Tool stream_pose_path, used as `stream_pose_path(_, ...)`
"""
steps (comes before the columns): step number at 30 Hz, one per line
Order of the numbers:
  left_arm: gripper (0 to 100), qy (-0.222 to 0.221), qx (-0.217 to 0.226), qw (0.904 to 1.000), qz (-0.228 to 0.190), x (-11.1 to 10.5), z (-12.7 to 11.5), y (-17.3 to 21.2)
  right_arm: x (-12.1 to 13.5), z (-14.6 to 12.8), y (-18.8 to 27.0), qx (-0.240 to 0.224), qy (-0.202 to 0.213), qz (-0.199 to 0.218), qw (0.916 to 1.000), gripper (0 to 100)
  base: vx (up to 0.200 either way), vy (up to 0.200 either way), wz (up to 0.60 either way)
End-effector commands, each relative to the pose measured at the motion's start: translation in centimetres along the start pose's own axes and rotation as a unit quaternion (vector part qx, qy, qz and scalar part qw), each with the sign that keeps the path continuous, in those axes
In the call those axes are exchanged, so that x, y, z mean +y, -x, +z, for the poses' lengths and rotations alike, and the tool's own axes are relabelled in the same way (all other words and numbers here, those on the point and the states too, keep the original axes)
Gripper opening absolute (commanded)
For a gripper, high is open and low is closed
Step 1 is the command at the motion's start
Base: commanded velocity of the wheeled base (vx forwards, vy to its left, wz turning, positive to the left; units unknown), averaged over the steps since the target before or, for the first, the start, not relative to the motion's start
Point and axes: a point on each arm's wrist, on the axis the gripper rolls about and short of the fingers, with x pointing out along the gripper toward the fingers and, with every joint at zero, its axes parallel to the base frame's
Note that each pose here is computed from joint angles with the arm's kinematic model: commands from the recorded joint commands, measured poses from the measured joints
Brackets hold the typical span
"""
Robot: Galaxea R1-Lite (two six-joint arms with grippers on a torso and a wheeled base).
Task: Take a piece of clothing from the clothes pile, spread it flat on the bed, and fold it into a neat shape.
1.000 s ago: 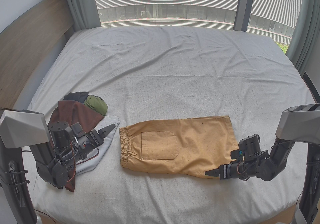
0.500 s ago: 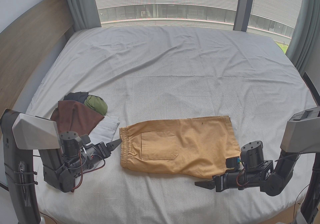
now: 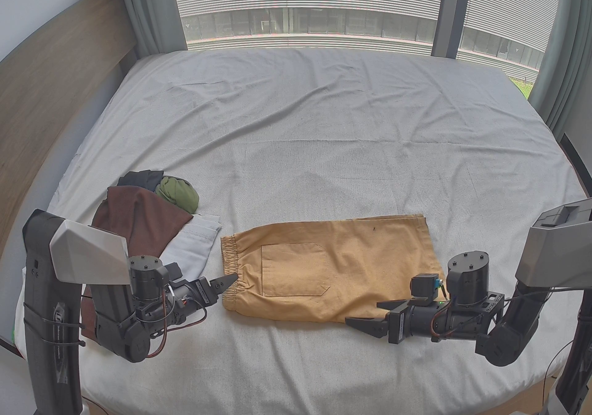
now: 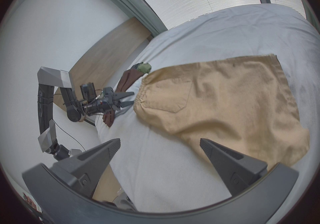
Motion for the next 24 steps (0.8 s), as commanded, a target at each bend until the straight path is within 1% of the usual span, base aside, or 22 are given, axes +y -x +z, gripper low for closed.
stream_pose_path(1,100,0.003,0.012,0.9999,0.000,0.0,-0.7,-0.2,0.5,1.5,0.0,-0.047,0.019,0.016,0.9986,100,0.000,0.000,0.00)
stream_pose_path(2,100,0.002,0.013,0.9999,0.000,0.0,-0.8,-0.2,0.5,1.8,0.1,-0.062,0.023,0.020,0.9976,100,0.000,0.000,0.00)
stream_pose_path(3,100,0.002,0.013,0.9999,0.000,0.0,-0.8,-0.2,0.5,1.8,0.1,-0.062,0.023,0.020,0.9976,100,0.000,0.000,0.00)
stream_pose_path(4,100,0.003,0.015,0.9999,0.000,0.0,-0.9,-0.3,0.4,2.1,0.2,-0.081,0.028,0.021,0.9961,100,0.000,0.000,0.00)
stream_pose_path(5,100,0.004,0.017,0.9998,0.001,0.1,-1.0,-0.3,0.0,2.3,0.2,-0.087,0.028,0.017,0.9957,100,0.000,0.000,0.00)
stream_pose_path(6,100,0.004,0.017,0.9998,0.001,0.1,-1.0,-0.3,0.0,2.3,0.2,-0.087,0.028,0.017,0.9957,100,0.000,0.000,0.00)
stream_pose_path(7,100,0.003,0.018,0.9998,0.001,0.1,-1.1,-0.4,-0.8,2.4,0.3,-0.092,0.024,0.006,0.9954,100,0.000,0.000,0.00)
stream_pose_path(10,100,0.002,0.017,0.9999,-0.001,0.0,-1.1,-0.6,-1.2,2.6,0.4,-0.097,0.022,0.000,0.9951,100,0.000,0.000,0.00)
stream_pose_path(17,100,0.016,0.027,0.9995,-0.002,-0.3,-1.6,-0.5,-1.2,3.3,0.4,-0.111,0.027,0.002,0.9934,100,0.000,0.000,0.00)
stream_pose_path(24,100,0.015,0.043,0.9989,-0.007,-0.8,-2.5,-0.9,-1.3,3.5,0.4,-0.115,0.027,0.001,0.9931,100,0.000,0.000,0.00)
